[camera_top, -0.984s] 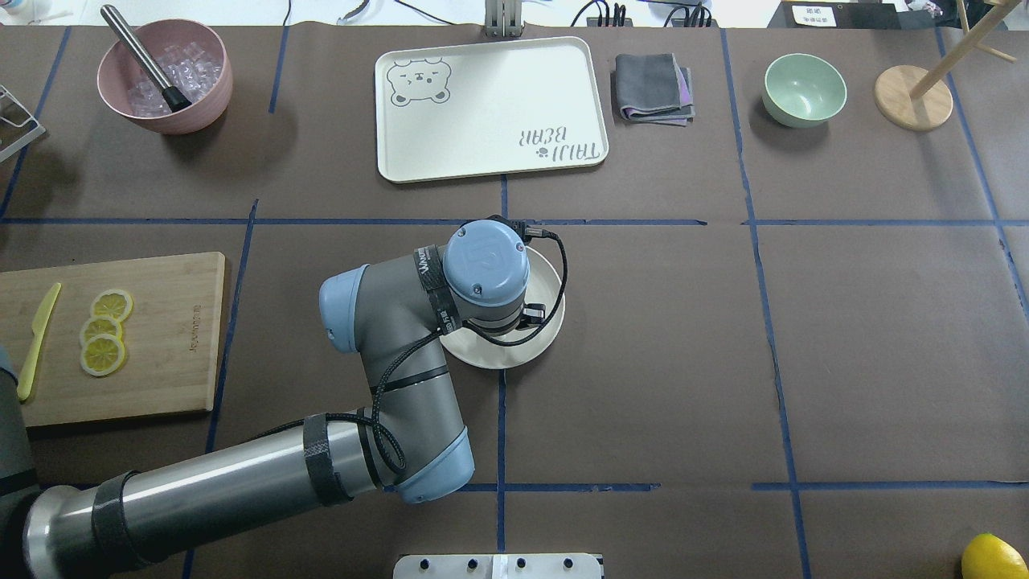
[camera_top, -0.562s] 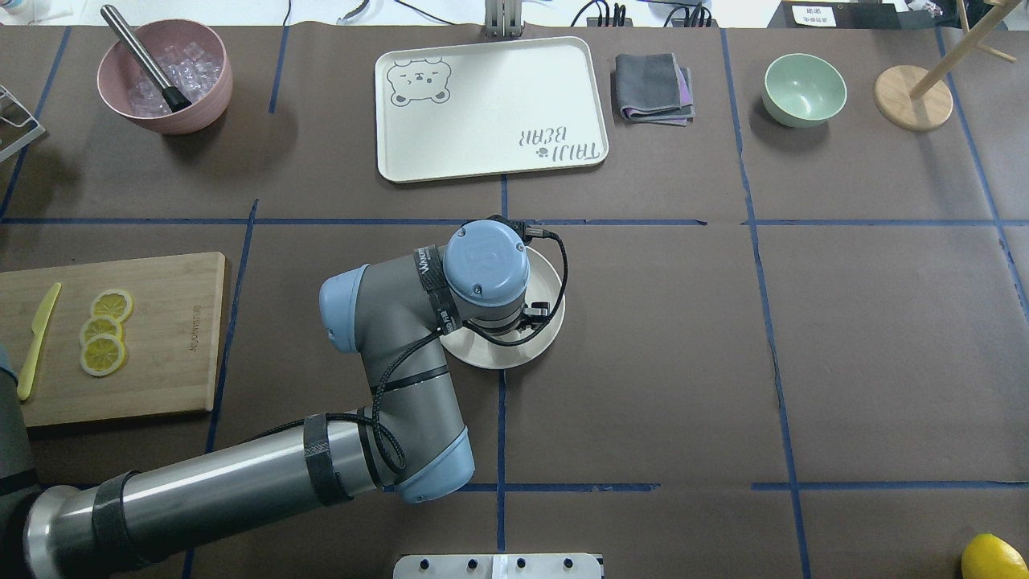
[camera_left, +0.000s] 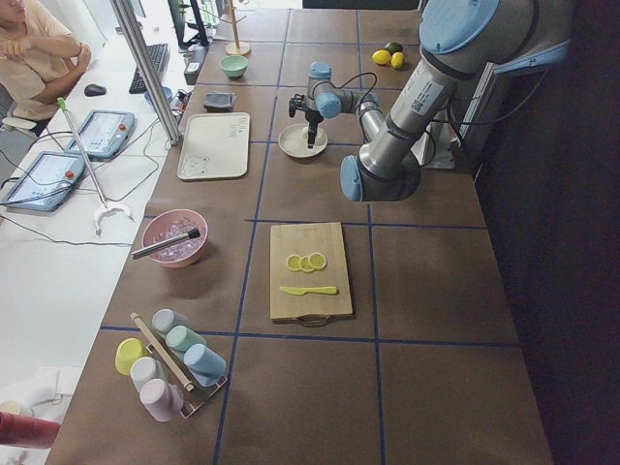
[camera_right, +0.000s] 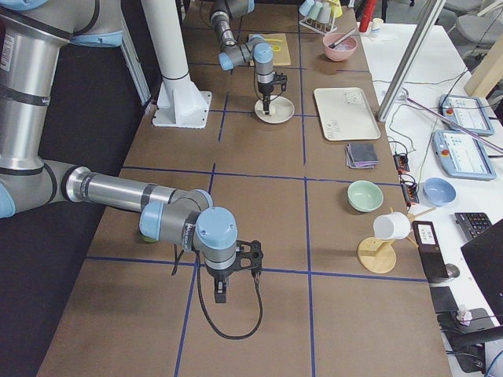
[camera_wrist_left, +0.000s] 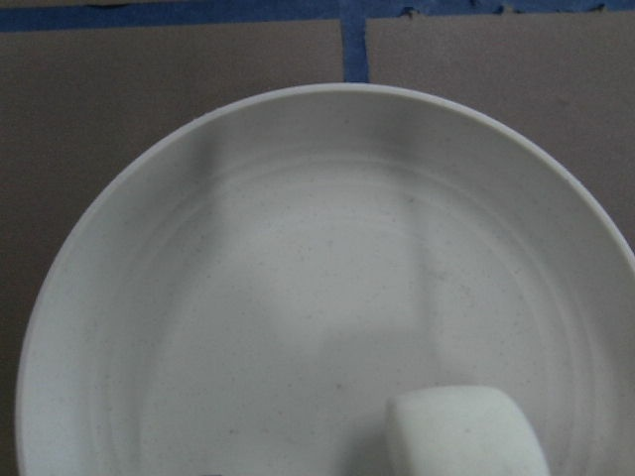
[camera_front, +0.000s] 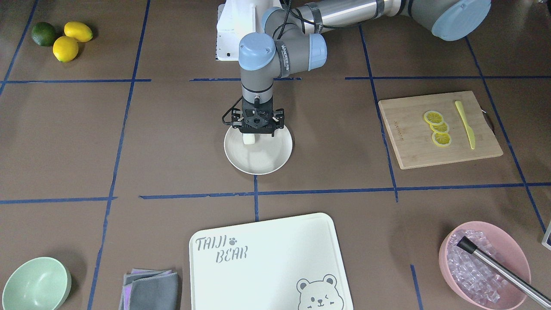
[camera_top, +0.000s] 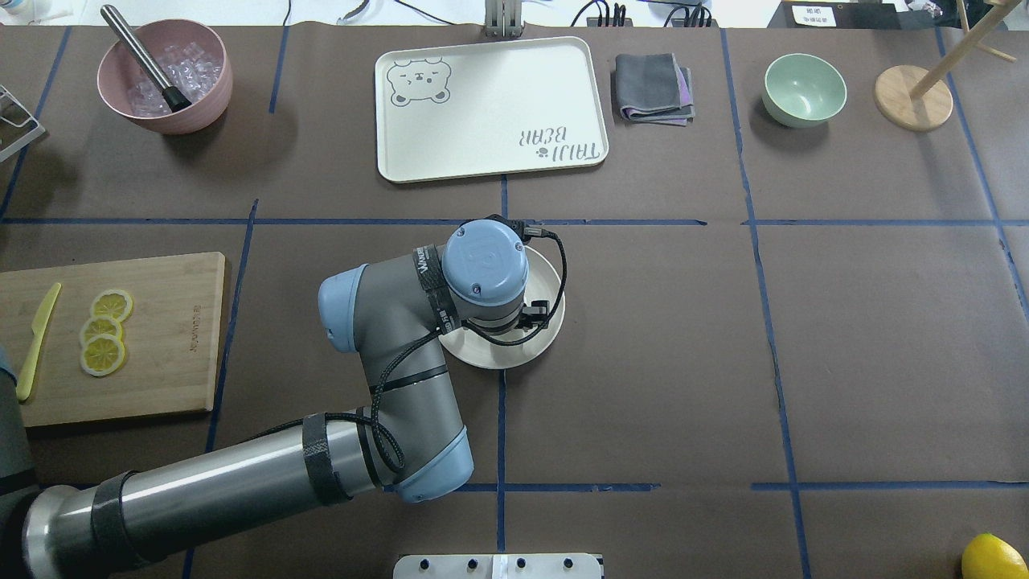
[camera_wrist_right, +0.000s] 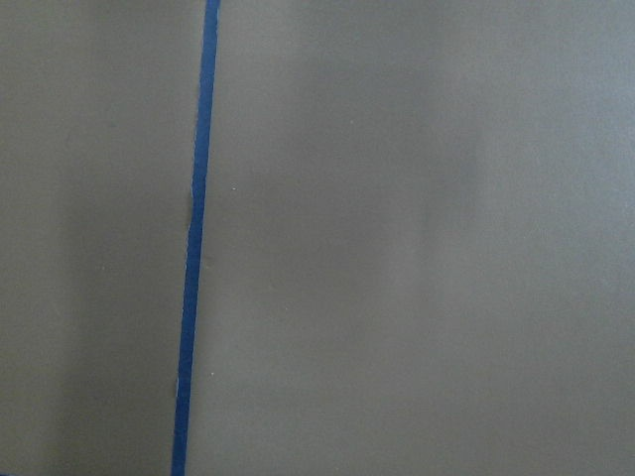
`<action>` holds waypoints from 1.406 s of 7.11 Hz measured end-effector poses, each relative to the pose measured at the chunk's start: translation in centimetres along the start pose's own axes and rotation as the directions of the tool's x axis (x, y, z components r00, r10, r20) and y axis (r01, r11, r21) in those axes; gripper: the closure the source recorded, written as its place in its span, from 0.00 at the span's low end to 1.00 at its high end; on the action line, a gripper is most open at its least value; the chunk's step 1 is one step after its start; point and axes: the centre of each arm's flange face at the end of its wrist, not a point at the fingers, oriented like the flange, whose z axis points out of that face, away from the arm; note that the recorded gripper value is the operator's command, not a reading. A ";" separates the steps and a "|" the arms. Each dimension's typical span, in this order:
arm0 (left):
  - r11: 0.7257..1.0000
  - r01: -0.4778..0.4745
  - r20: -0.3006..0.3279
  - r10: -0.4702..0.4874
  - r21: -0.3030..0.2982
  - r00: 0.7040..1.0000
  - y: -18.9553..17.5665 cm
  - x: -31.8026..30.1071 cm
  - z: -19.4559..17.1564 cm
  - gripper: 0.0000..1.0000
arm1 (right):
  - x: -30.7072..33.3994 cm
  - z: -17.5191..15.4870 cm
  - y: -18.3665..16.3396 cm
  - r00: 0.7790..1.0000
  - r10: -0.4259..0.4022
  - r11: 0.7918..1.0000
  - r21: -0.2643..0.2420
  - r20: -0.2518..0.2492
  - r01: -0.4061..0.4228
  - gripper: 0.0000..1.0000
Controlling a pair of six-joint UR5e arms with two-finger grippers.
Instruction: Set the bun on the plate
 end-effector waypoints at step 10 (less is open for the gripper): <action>0.983 -0.178 0.015 0.179 -0.032 0.984 -5.4 -11.8 -8.4 0.00 | 0.2 0.0 -0.4 1.000 0.003 1.000 0.000 0.000 -0.003 0.00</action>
